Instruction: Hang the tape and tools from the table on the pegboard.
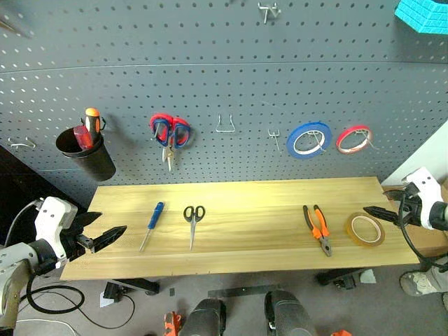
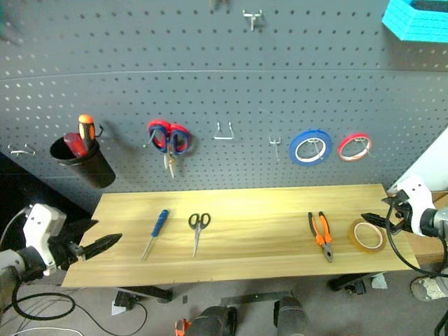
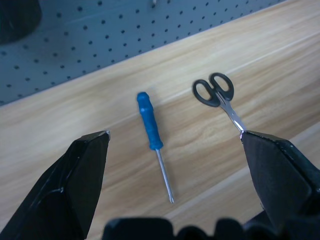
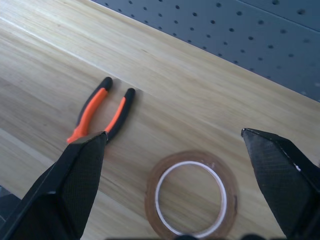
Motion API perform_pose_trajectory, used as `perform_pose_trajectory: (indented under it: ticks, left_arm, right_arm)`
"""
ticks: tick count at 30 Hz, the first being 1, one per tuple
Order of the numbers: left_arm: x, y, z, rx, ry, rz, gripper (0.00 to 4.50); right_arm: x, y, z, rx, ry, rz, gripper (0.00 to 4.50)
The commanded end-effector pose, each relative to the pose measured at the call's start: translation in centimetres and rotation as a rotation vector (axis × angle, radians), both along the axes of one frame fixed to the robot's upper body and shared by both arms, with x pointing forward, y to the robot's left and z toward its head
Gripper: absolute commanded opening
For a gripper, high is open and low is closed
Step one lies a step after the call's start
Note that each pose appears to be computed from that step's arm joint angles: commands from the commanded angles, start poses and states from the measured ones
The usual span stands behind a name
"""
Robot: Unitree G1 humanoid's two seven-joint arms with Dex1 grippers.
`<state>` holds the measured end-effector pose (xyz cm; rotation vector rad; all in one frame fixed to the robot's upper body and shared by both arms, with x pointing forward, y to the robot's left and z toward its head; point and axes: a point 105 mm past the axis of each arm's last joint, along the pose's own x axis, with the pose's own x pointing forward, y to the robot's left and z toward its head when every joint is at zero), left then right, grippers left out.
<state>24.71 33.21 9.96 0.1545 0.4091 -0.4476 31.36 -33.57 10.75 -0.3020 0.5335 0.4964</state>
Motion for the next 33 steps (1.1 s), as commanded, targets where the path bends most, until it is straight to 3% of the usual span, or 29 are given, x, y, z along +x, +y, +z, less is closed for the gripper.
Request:
perform_pose_trajectory:
  ticks: [1,11,22,33]
  left_arm:
    - [0.2,0.1,1.1,-0.001,-0.049,-0.001,4.48]
    - [0.3,-1.4,0.5,-0.006,-0.032,-0.073,4.48]
    - [0.2,-10.3,-2.7,0.009,0.033,-0.337,4.48]
    - [1.4,-23.4,-5.4,-0.043,0.018,-0.595,4.48]
  right_arm:
    - [0.0,-0.5,1.2,-0.031,-0.031,-0.014,4.50]
    - [0.4,-0.2,0.3,-0.049,-0.008,-0.034,4.50]
    - [1.5,-0.4,-3.0,-0.170,0.114,-0.153,4.50]
    - [1.8,1.3,-7.3,-0.102,0.293,-0.280,4.50]
